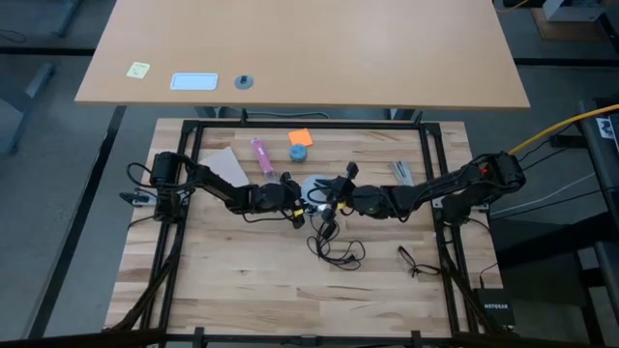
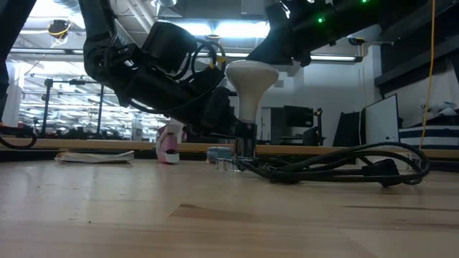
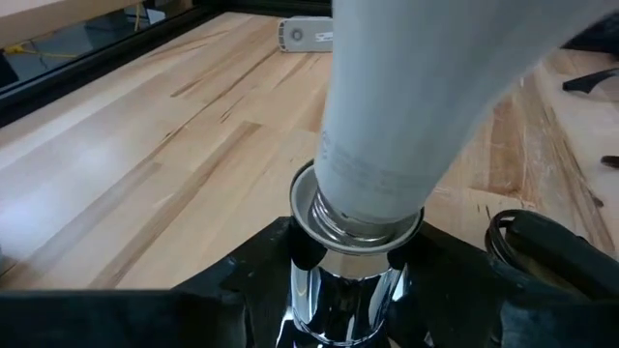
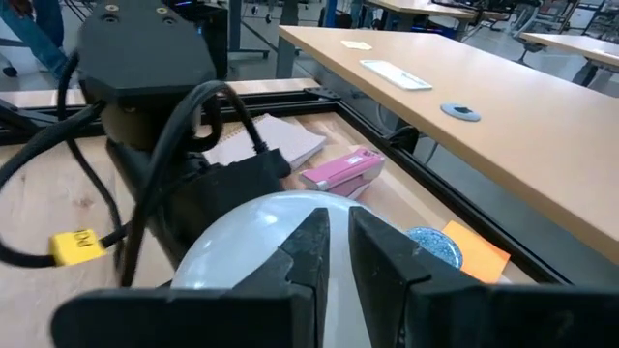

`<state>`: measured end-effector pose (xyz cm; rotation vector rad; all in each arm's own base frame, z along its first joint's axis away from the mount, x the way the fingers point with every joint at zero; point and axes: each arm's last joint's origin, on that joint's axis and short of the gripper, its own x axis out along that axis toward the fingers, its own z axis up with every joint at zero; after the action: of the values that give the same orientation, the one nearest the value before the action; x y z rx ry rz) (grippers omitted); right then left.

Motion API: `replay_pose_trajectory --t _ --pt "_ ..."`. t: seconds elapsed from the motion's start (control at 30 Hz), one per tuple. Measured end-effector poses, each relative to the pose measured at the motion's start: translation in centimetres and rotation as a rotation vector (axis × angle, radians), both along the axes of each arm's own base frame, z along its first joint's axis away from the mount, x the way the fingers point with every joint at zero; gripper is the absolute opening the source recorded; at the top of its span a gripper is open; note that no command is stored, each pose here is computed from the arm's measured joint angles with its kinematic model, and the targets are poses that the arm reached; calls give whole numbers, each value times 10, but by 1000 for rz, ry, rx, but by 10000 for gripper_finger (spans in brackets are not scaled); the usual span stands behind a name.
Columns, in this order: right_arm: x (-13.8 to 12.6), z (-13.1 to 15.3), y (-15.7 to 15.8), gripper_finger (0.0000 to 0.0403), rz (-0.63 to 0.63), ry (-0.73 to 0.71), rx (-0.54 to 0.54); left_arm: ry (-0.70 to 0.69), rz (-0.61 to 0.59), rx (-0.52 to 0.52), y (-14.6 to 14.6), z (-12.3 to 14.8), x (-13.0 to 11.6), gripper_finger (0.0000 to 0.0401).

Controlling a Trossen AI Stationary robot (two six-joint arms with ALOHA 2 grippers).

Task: Screw lightbulb
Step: Insert the lightbulb into the lamp

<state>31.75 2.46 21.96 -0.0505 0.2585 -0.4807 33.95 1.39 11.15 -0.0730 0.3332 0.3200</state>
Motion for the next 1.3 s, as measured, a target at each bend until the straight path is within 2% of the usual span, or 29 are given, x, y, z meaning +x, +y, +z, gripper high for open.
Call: replay_pose_trajectory --t 1.03,1.3 --pt "6 -11 -6 50 -10 24 -6 4 6 -7 0 0 0 184" --pt "6 -12 -5 50 -10 26 -8 -28 53 -104 3 0 0 200"
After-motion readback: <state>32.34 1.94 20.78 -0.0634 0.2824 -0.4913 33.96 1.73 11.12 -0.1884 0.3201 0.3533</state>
